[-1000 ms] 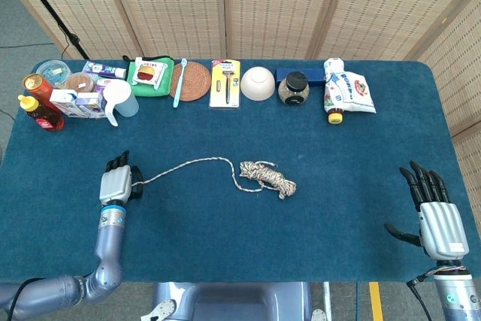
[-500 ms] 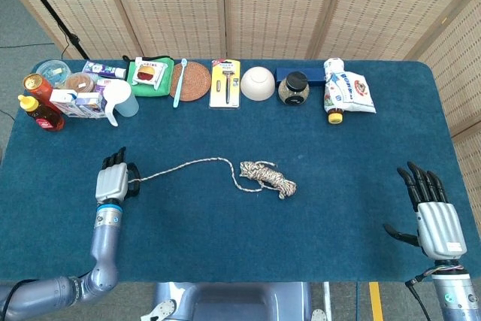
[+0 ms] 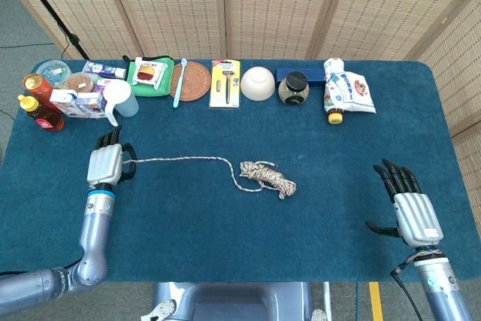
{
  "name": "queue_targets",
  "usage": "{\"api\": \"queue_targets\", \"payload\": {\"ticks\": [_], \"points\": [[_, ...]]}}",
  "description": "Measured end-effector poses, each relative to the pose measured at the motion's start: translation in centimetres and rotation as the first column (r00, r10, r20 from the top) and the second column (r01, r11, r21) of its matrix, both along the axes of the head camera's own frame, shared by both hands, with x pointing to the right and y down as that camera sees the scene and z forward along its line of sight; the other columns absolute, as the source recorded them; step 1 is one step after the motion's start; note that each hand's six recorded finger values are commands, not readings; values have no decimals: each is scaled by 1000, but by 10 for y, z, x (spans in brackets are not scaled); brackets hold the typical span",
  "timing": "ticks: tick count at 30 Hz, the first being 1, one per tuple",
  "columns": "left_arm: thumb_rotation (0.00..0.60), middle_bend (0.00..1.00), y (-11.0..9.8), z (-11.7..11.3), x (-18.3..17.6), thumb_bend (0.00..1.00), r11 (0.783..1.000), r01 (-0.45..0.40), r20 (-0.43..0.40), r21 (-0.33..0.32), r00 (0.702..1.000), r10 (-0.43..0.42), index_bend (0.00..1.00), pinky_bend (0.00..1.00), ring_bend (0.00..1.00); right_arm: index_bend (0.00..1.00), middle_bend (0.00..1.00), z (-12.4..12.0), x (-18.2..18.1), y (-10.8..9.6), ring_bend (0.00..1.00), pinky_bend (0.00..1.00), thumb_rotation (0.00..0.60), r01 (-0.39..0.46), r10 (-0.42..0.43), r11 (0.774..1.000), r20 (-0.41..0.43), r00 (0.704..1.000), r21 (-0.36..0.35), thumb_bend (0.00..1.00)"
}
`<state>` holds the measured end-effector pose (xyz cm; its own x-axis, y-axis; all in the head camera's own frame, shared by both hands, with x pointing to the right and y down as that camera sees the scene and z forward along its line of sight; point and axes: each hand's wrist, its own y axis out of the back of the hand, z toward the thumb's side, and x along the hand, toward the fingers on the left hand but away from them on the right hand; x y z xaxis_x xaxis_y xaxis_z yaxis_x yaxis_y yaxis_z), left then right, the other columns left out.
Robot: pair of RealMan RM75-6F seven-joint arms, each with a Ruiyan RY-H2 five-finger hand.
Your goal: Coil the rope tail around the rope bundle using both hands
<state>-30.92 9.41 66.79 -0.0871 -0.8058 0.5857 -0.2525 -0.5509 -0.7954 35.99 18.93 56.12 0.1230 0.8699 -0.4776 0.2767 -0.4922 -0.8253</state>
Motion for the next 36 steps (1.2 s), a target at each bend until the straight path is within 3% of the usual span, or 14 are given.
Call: {"api": "queue_targets", "payload": {"ticks": [4, 8, 16, 30, 36], "points": [[600, 0, -13, -17, 8, 448, 999, -19, -14, 33, 1000, 19, 567, 0, 0, 0, 0, 12, -27, -18, 0, 0, 600, 49, -45, 995, 52, 998, -82, 0], [600, 0, -20, -30, 17, 448, 998, -35, -27, 58, 999, 36, 567, 0, 0, 0, 0, 24, -56, -35, 0, 0, 600, 112, -103, 986, 75, 992, -121, 0], [600, 0, -25, -55, 32, 449, 994, -57, -65, 98, 996, 64, 567, 0, 0, 0, 0, 52, -110, -54, 0, 0, 600, 143, -112, 963, 147, 983, -226, 0], [600, 0, -27, -79, 30, 448, 986, -64, -83, 151, 994, 77, 567, 0, 0, 0, 0, 95, -184, -57, 0, 0, 600, 159, -118, 925, 138, 983, -344, 0], [600, 0, -26, -82, 25, 449, 986, -57, -96, 154, 993, 72, 567, 0, 0, 0, 0, 117, -190, -61, 0, 0, 600, 139, -118, 923, 79, 990, -358, 0]]}}
